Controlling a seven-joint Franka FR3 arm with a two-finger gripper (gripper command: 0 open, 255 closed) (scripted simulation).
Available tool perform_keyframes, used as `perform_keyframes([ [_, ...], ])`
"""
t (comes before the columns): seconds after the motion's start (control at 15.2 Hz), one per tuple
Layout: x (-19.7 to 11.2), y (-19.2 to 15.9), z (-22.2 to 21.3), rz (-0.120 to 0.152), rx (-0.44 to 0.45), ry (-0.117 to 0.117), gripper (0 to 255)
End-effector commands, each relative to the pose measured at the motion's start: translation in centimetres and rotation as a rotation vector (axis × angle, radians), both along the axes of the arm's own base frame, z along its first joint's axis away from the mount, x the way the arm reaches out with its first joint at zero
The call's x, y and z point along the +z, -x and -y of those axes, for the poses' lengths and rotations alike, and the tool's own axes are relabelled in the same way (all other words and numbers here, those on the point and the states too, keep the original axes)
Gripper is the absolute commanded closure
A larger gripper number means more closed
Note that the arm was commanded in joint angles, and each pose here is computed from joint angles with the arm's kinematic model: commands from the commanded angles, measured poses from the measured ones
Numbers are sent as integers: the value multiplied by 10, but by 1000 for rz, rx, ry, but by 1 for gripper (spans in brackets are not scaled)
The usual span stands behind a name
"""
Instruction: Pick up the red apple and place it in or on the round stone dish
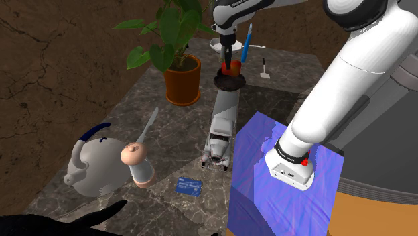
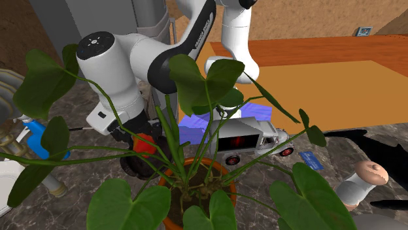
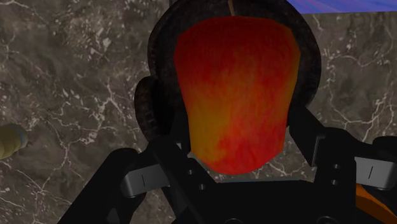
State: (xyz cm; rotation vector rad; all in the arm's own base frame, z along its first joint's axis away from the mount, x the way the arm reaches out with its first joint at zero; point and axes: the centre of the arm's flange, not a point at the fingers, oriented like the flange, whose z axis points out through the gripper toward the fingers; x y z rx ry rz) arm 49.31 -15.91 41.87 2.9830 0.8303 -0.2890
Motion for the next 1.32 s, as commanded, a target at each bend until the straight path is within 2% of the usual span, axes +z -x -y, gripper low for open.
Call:
perform_keyframes([
  [0.0,-1,0,0,0,0,0,255],
  [0.26,-1,0,0,0,0,0,255],
  [0.33,-1,0,0,0,0,0,0],
  [0.66,-1,0,0,0,0,0,0],
  [0.92,48,-8,-4,0,0,0,0],
  [1.25,48,-8,-4,0,0,0,0],
])
